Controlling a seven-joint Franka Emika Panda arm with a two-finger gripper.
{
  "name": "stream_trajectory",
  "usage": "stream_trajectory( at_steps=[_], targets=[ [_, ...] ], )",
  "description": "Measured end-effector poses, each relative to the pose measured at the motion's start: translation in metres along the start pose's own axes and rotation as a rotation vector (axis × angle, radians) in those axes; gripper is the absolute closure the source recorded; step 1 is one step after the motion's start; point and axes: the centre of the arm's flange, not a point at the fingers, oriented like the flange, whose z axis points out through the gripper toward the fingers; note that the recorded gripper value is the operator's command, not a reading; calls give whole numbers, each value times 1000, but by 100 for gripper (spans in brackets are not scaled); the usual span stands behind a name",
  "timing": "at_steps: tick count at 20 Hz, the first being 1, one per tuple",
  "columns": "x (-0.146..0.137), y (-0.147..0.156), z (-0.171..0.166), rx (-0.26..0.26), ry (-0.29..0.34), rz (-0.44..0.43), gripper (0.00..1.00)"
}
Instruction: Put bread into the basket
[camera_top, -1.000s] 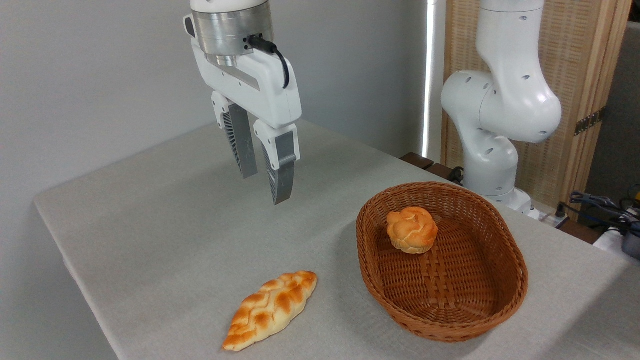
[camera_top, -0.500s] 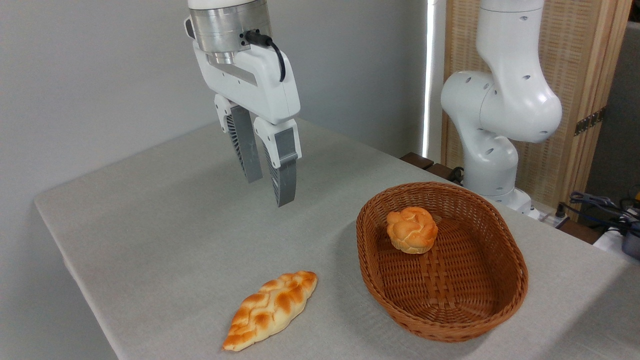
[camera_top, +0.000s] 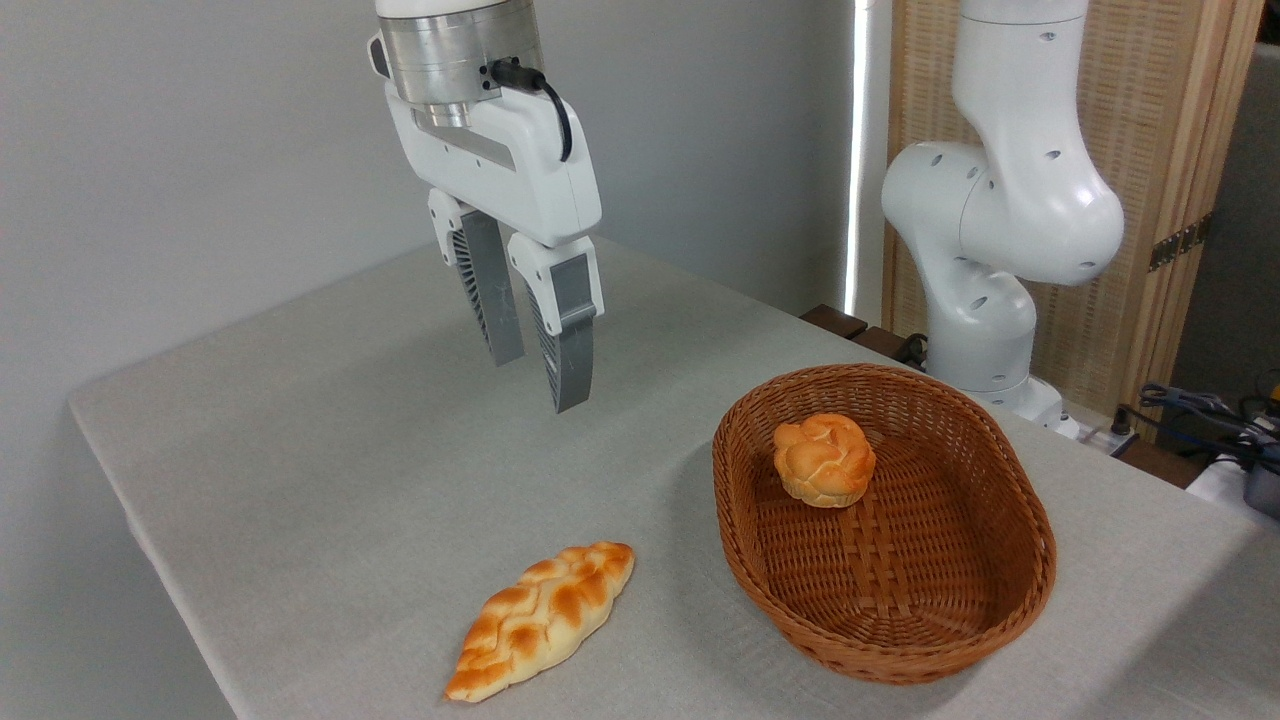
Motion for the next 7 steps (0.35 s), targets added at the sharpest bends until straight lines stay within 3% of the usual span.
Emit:
stream_trajectory(
  at_steps=[7],
  targets=[
    [0,0,0,-9,9,-5,0]
  ],
)
